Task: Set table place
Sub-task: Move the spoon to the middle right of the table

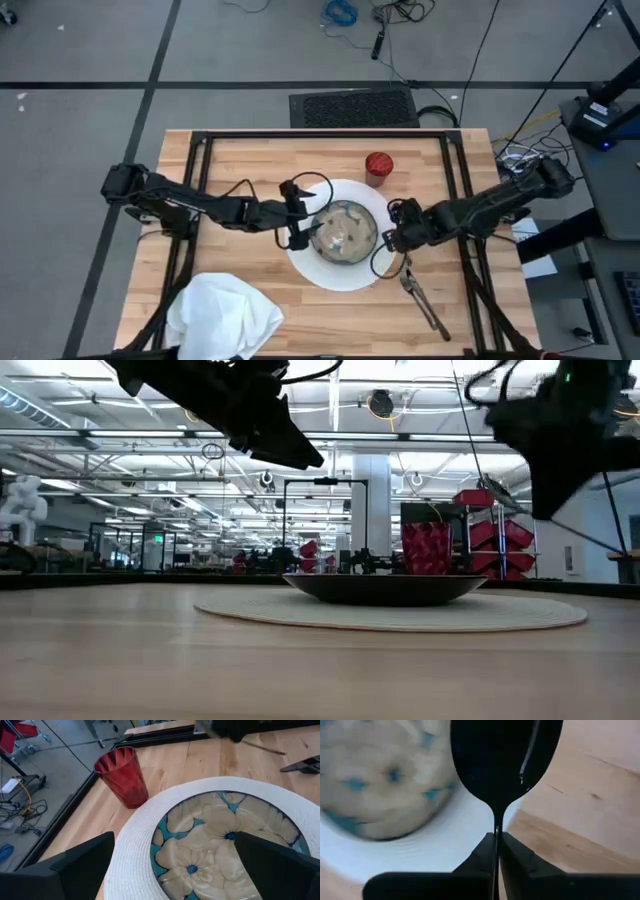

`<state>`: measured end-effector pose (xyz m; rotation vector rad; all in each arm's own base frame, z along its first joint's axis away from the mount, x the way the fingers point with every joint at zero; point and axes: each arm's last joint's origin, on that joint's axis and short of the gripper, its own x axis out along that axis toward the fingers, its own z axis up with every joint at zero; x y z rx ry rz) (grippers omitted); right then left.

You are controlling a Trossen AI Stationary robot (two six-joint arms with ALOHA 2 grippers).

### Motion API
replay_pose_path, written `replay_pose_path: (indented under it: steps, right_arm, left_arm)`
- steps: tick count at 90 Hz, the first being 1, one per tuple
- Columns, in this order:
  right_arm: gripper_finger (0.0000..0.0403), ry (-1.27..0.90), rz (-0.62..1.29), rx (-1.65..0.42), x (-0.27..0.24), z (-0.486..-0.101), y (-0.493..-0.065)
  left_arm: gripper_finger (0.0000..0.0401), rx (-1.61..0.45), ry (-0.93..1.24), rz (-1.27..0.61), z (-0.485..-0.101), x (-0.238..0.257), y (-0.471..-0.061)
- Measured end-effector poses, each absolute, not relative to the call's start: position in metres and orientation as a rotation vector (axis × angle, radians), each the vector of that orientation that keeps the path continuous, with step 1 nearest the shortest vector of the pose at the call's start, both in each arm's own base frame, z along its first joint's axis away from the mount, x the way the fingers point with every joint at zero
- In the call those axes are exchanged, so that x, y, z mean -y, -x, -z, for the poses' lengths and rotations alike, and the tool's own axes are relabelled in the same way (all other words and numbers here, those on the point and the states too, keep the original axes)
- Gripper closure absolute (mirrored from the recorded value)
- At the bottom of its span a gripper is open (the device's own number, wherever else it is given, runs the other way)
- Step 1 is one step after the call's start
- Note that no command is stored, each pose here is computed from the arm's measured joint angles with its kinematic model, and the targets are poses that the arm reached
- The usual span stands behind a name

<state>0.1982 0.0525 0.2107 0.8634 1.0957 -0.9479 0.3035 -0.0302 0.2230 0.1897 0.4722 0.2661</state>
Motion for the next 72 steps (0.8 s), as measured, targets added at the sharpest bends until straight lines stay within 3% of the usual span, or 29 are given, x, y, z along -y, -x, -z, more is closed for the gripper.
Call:
replay_pose_path:
  steps: [37,72]
  right_arm:
    - [0.0403,-1.065,1.01,-1.173,0.003,-0.185,-0.156]
    - [0.0403,-1.224,1.035,-1.238,0.023,-0.159,-0.139]
  left_arm:
    - [0.0001,-0.47,-0.19,-0.246,-0.223,0.035,-0.303]
    - [0.0001,-0.463,-0.168,-0.25,-0.223,0.035,-0.303]
